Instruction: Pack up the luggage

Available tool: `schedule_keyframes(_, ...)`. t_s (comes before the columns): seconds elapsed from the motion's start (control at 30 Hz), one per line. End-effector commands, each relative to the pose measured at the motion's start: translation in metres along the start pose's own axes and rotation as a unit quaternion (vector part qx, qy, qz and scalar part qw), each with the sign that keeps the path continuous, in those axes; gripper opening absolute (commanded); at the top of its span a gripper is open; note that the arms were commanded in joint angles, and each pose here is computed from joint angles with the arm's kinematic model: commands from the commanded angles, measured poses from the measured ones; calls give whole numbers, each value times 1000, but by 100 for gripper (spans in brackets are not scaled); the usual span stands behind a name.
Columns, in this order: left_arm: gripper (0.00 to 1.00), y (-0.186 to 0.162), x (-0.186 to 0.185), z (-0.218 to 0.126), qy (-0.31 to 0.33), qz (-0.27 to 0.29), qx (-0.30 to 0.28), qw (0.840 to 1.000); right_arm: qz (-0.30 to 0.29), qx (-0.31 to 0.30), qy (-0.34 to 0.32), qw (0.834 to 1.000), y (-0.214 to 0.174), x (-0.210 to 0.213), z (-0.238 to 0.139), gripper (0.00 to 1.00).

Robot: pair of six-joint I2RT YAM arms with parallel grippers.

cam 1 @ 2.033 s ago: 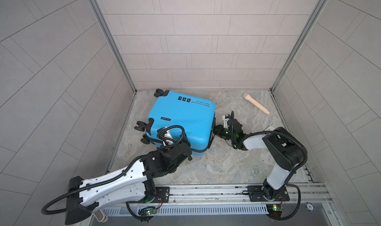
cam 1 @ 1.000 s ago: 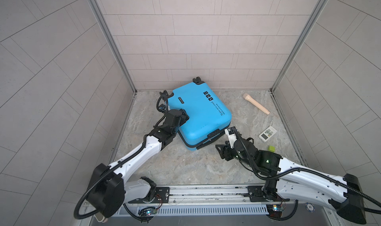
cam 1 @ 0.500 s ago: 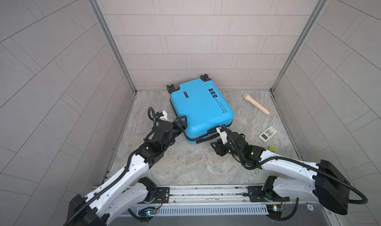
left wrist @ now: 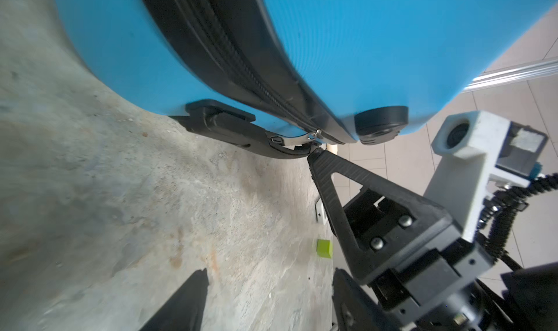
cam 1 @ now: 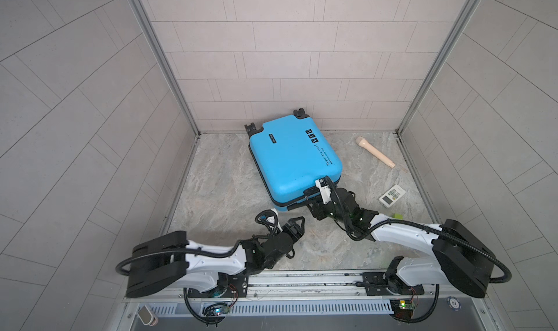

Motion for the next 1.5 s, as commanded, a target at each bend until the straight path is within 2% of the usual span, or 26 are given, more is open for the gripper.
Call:
schedule_keyframes(0.0, 69, 4, -9, 7, -88, -116, -46, 988, 6, -15, 19, 1000, 4, 1, 6, 47)
schedule_keyframes(0.1, 67, -2, 13, 19, -86, -162, -59, 981, 7, -14, 24, 1000, 2, 1, 12, 44)
schedule_keyframes(0.3, 70, 11, 18, 20, -75, -122, -118, 983, 13, -14, 30, 999, 1, 0, 23, 41)
schedule_keyframes(0.5, 72, 30, 6, 23, -88, -106, -111, 984, 22, -4, 26, 999, -7, -6, 35, 38)
schedule_keyframes(0.7, 73, 38, 14, 40, -75, -131, -113, 982, 31, -2, 27, 999, -11, -12, 45, 34)
schedule_keyframes(1.0, 73, 46, 7, 60, -81, -155, -115, 978, 55, -49, 30, 997, 0, -15, 56, 21)
schedule_keyframes(1.3, 73, 45, 16, 59, -72, -168, -114, 977, 80, -97, 22, 992, 4, -21, 66, 15)
schedule_keyframes(1.47, 73, 51, 18, 51, -71, -172, -128, 974, 86, -123, 23, 988, 9, -23, 70, 5)
Point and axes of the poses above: each gripper's point midway between its finger pads, its own z axis out along the fingers, its own x axis along the line the jaws close on, y = z × x, the point moved 6 cm from there along -z, back along the fingers, and after that the axes turned 4 degrees about z, right-handed, at the moved point
